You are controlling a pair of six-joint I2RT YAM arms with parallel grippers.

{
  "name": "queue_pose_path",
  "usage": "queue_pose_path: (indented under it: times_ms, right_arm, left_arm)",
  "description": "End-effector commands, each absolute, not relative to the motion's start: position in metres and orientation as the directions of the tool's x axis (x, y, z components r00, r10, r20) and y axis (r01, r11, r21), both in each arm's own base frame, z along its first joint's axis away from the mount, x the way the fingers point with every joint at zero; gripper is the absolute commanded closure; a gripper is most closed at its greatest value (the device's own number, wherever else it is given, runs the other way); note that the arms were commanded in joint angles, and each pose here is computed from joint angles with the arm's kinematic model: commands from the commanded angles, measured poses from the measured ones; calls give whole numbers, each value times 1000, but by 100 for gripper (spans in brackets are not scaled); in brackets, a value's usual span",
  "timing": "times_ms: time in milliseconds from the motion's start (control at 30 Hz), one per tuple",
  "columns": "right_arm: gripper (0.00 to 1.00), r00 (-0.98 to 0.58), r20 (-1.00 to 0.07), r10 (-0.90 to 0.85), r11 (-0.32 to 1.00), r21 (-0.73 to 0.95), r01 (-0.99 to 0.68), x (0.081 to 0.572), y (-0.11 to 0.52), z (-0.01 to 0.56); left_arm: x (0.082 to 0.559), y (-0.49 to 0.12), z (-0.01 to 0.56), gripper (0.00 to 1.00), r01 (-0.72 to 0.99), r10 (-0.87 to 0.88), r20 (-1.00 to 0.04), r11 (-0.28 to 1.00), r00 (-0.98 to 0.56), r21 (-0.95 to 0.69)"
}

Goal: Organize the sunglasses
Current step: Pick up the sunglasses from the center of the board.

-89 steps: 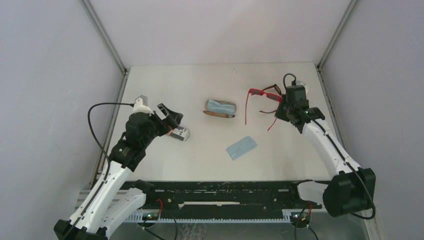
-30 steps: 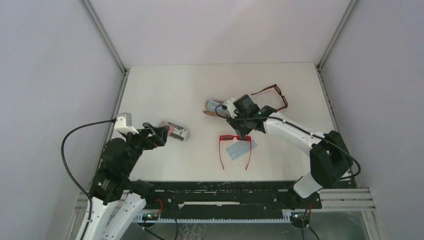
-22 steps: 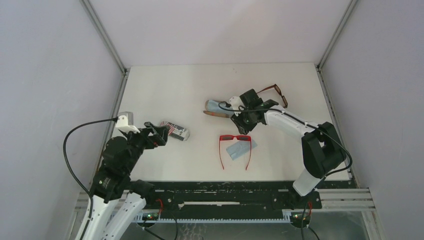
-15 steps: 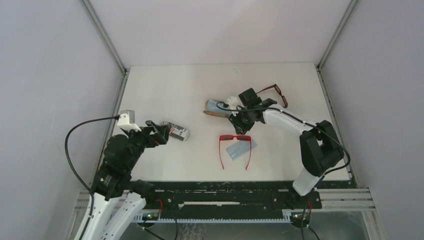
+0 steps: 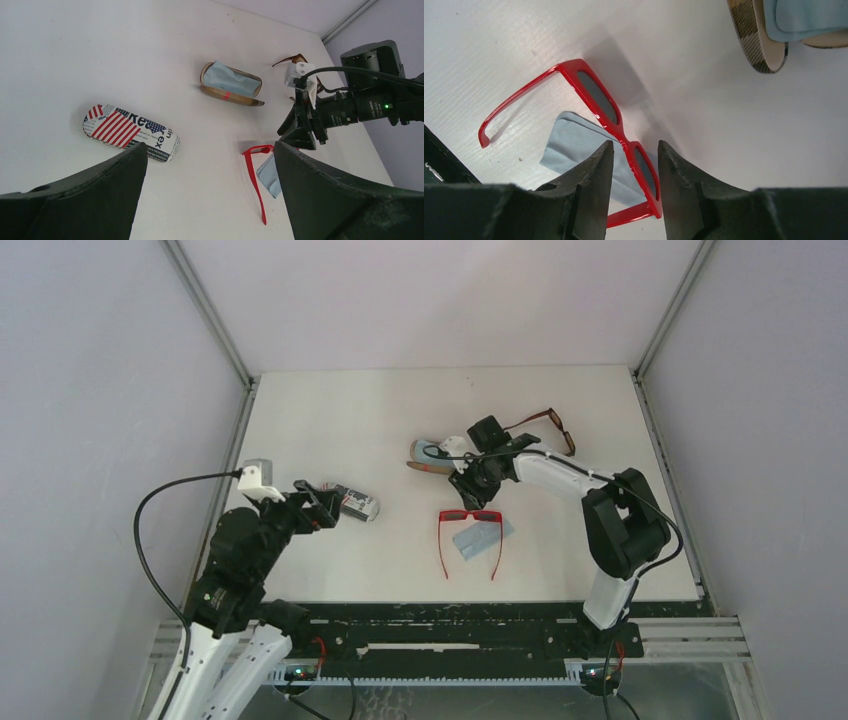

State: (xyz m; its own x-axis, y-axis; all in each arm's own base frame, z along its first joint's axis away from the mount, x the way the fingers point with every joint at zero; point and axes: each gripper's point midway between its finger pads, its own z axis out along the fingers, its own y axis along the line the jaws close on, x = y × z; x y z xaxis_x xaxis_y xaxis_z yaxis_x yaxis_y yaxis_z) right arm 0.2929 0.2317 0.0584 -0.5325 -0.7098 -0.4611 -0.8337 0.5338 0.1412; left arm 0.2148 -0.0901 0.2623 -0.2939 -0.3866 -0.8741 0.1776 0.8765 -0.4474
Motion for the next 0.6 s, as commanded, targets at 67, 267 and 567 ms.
queue_pose_path:
  times_ms: [67,267,567]
  right_arm:
    - [64,-488,-492,-721,484,145,-863,301,247,68]
    - [66,-504,-441,-742,483,169,-859,293,241,60]
    - [73,-512,-429,-744,485,181,-856,293,243,52]
  left_arm:
    - [216,-93,267,0,209,-392,-881,868,-267,-450]
    - [215,-93,266,0,211,-389,-881,869,-268,-447]
    - [217,-94,264,0,208,-390,-879,868,-275,-451]
